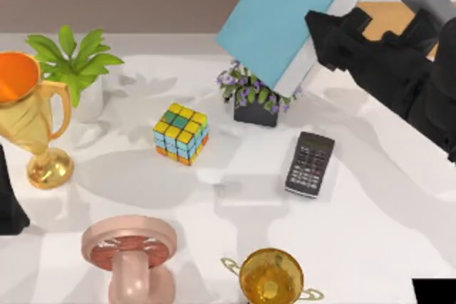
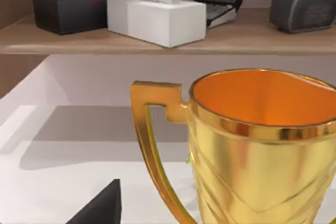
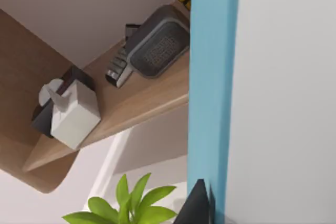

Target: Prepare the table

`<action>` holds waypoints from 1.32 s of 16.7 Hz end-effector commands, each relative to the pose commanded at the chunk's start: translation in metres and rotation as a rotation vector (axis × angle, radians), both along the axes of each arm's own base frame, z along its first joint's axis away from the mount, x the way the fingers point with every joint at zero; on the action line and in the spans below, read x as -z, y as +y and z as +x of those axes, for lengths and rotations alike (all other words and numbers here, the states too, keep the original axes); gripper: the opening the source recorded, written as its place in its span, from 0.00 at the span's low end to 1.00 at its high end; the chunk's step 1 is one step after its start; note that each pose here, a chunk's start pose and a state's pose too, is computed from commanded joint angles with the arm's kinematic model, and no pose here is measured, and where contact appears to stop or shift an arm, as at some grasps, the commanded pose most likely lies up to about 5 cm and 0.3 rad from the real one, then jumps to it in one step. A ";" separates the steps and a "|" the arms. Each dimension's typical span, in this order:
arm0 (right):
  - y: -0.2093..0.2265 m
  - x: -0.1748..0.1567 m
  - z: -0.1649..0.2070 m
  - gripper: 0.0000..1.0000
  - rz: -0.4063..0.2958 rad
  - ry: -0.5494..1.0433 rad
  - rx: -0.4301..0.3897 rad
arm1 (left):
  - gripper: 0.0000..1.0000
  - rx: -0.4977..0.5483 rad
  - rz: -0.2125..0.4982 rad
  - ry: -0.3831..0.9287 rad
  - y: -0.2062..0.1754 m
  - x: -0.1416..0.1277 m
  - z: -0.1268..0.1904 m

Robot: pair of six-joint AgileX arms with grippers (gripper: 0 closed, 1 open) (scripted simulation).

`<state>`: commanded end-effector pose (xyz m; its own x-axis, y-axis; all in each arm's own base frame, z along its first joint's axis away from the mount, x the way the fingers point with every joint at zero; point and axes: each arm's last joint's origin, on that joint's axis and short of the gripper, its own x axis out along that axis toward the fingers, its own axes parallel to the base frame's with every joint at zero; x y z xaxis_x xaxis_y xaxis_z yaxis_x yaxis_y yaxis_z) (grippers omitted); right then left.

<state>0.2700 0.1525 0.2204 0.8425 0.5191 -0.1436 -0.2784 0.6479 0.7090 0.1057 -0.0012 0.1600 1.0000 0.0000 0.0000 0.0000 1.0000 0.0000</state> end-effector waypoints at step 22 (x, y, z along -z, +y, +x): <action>-0.328 0.065 0.068 0.00 0.713 0.311 0.706 | 1.00 0.000 0.000 0.000 0.000 0.000 0.000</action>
<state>0.3382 -0.1759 0.1552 0.9652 -0.0258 -0.2603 0.2603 -0.0035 0.9655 0.1057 -0.0012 0.1600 1.0000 0.0000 0.0000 0.0000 1.0000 0.0000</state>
